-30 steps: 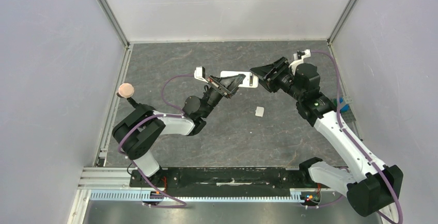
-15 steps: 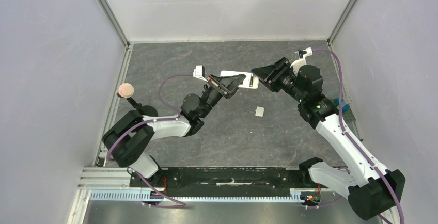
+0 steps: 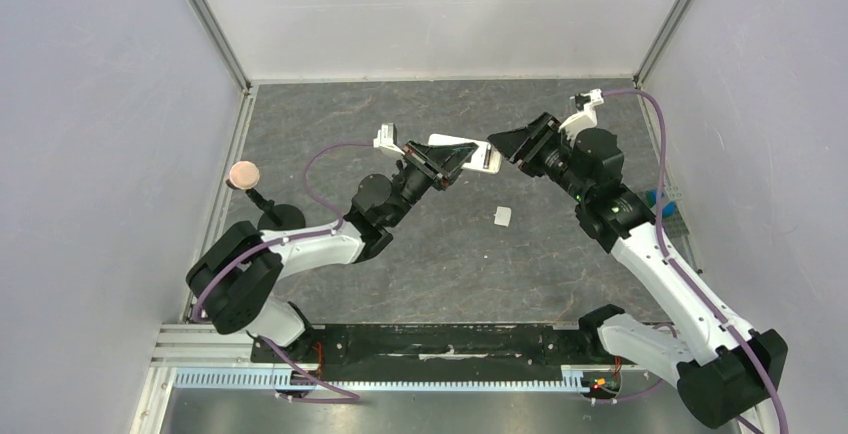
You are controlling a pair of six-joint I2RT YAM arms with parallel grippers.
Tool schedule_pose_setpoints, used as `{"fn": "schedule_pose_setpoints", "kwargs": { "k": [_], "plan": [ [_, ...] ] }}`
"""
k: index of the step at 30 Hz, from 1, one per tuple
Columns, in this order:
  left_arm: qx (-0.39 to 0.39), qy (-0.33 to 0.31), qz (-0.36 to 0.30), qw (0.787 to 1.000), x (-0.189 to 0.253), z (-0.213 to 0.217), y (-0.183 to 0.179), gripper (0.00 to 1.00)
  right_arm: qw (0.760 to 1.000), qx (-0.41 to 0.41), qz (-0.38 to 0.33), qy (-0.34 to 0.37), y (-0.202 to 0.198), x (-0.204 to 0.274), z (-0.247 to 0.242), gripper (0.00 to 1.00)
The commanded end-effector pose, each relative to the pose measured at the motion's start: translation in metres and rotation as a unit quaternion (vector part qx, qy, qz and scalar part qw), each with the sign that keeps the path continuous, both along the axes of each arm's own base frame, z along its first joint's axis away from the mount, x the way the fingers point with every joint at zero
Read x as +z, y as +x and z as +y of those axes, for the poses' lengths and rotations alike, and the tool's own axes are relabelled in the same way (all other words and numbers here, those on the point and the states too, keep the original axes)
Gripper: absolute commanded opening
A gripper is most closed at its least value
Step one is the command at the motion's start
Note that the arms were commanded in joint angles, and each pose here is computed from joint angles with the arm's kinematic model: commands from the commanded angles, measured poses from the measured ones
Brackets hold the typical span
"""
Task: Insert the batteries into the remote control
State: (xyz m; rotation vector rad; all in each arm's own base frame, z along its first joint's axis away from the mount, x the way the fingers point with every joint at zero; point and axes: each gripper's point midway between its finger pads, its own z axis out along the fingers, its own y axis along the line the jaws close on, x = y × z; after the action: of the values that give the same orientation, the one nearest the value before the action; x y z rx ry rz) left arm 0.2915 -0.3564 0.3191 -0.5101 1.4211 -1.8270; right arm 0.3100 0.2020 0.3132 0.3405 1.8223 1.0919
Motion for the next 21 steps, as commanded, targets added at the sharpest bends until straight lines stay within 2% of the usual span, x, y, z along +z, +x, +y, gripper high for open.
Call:
{"fn": "schedule_pose_setpoints", "kwargs": {
  "k": [1, 12, 21],
  "plan": [
    [0.045, -0.138, -0.050, 0.988, 0.100, 0.039, -0.002, 0.02, 0.995, 0.037, 0.017, -0.087, -0.019, -0.036, 0.004, 0.46],
    [0.041, -0.165, -0.001, 0.986, 0.117, 0.046, -0.001, 0.02, 0.975, 0.062, -0.021, -0.211, -0.028, -0.063, 0.014, 0.46],
    [0.052, -0.195, 0.032, 0.979, 0.118, 0.059, 0.002, 0.02, 0.949, 0.023, -0.052, -0.309, -0.030, -0.077, 0.008, 0.47]
  ]
}}
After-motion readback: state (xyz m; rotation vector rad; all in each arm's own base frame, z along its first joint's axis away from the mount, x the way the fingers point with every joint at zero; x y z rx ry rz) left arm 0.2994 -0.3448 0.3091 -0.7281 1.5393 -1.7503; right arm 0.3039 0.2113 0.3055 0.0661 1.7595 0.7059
